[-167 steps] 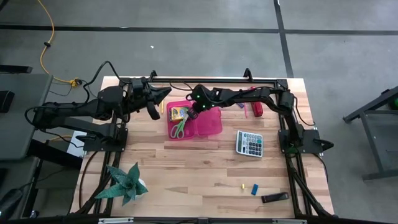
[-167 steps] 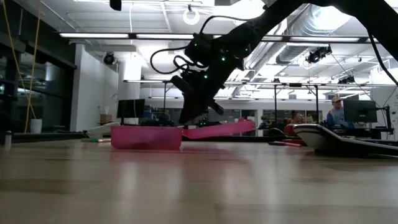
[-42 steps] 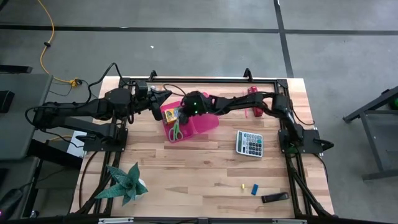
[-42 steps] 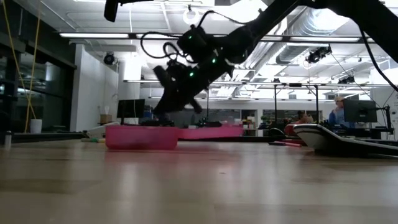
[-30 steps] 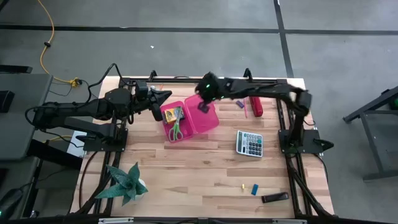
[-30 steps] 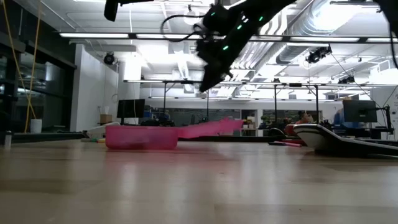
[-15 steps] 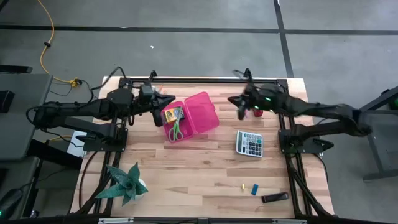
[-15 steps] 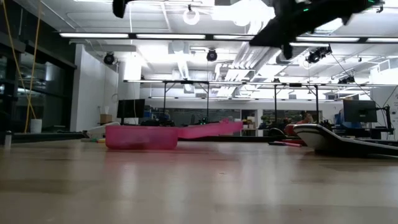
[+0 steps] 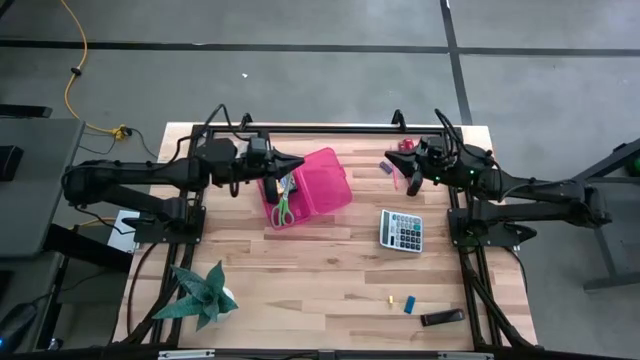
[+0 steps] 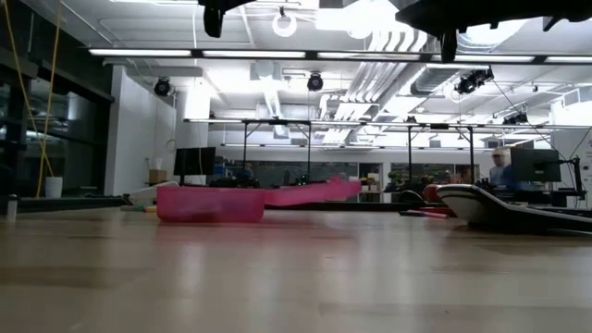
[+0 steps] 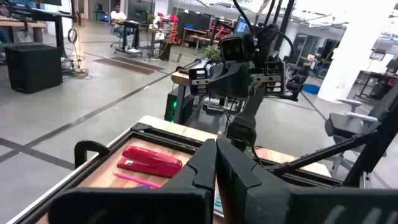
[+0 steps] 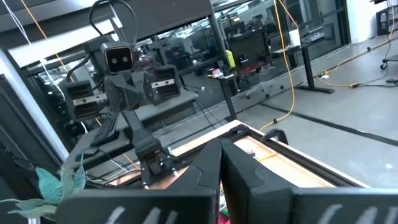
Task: Pack school essentials
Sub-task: Put the pink pencil into the pink pencil box
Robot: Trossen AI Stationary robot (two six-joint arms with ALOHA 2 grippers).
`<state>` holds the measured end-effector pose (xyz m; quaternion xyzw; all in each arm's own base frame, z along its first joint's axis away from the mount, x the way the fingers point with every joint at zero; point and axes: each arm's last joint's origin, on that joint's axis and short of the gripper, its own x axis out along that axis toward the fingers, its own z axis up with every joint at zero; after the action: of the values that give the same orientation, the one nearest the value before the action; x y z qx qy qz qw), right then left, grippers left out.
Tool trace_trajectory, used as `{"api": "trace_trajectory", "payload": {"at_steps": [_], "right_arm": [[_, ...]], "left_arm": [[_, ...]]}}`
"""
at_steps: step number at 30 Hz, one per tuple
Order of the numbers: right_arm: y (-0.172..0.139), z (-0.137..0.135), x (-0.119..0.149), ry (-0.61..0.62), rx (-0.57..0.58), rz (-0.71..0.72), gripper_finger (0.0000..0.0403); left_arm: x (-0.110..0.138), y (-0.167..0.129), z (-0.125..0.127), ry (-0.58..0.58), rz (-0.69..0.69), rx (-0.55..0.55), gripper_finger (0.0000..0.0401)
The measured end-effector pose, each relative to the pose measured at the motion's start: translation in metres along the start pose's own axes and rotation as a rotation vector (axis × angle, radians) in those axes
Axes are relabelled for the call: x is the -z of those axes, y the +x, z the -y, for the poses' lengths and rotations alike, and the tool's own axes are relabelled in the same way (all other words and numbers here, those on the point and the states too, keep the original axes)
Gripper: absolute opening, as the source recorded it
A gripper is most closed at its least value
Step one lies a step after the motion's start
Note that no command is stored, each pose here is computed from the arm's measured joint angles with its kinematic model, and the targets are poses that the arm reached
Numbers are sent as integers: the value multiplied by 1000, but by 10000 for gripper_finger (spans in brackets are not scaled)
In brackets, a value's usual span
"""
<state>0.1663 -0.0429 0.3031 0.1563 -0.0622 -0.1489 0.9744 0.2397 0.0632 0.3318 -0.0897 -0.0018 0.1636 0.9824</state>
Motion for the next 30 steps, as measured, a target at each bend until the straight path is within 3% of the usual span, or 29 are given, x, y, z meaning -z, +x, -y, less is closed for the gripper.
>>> {"api": "trace_trajectory", "payload": {"at_steps": [9,16,26,30], "right_arm": [[1,1,1,-19,24,-19,0],[18,18,13,-47,525,-400,27],[50,70,86,80,895,-865,175],[57,94,108,138,976,-973,209]], "left_arm": [[0,0,-1,-4,4,-21,0],[0,0,-1,-26,3,-21,1],[4,0,-2,-22,-40,-44,1],[5,0,-2,-24,-40,-47,1]]}}
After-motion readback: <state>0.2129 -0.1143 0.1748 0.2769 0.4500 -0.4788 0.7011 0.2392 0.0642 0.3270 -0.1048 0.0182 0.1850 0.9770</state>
